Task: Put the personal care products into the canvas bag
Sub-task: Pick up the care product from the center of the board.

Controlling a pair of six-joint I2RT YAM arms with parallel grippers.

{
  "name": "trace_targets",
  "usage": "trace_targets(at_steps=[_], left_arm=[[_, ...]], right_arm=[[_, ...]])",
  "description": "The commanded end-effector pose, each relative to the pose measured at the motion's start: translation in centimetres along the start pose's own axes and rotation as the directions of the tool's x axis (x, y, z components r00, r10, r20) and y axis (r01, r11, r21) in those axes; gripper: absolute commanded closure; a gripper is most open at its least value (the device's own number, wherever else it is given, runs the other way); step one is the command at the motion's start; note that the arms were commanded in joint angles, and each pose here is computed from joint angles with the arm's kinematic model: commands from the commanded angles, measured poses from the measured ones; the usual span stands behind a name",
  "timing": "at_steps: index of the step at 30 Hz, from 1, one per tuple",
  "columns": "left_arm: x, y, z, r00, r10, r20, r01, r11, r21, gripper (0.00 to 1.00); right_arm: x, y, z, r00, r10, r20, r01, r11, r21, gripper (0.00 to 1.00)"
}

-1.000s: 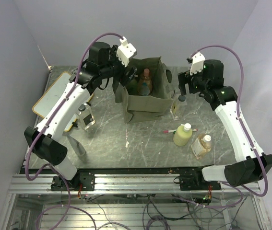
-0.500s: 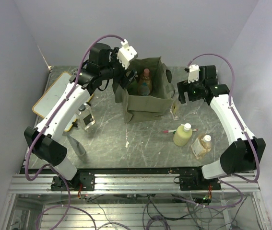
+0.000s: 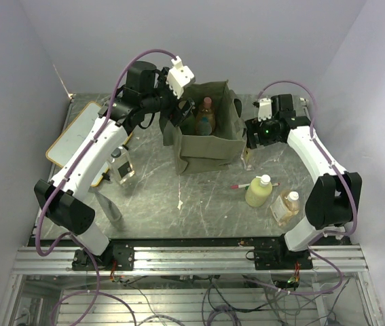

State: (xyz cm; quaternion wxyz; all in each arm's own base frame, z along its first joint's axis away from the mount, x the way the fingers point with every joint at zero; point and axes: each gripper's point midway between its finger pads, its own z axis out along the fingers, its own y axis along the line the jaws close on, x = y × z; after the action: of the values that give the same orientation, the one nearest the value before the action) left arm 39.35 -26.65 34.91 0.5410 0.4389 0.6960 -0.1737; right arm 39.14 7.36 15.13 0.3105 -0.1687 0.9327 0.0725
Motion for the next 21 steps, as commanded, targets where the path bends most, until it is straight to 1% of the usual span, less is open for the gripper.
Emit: trace_targets(at_steps=[1, 5, 11, 14, 17, 21], left_arm=[[-0.2, -0.1, 0.0, 1.000, 0.004, 0.014, -0.005, 1.000, 0.025, 0.00], [-0.1, -0.2, 0.0, 1.000, 0.006, 0.012, -0.007, 1.000, 0.026, 0.00], [-0.1, -0.4, 0.0, 1.000, 0.009, 0.017, -0.010, 0.999, 0.038, 0.00], [-0.2, -0.6, 0.1, 1.000, 0.009, 0.023, -0.010, 0.999, 0.052, 0.00], [-0.4, -0.9, 0.1, 0.999, 0.017, 0.032, -0.019, 0.997, 0.075, 0.00], [-0.7, -1.7, 0.2, 0.999, 0.034, 0.040, -0.038, 0.993, 0.108, 0.00]], right_arm=[[-1.0, -0.3, 0.8, 0.999, 0.012, 0.034, -0.012, 1.000, -0.002, 0.27], [-0.7, -0.3, 1.4, 1.000, 0.017, 0.023, -0.017, 1.000, -0.002, 0.34], [-0.3, -0.4, 1.7, 1.000, 0.023, 0.010, -0.023, 1.000, 0.001, 0.35], [-0.4, -0.6, 1.6, 1.000, 0.019, 0.013, -0.019, 1.000, 0.011, 0.39], [-0.8, -1.0, 1.3, 1.000, 0.015, 0.021, -0.015, 1.000, 0.025, 0.46], [-1.7, -2.2, 0.4, 0.999, 0.019, 0.042, -0.020, 0.999, 0.046, 0.60]])
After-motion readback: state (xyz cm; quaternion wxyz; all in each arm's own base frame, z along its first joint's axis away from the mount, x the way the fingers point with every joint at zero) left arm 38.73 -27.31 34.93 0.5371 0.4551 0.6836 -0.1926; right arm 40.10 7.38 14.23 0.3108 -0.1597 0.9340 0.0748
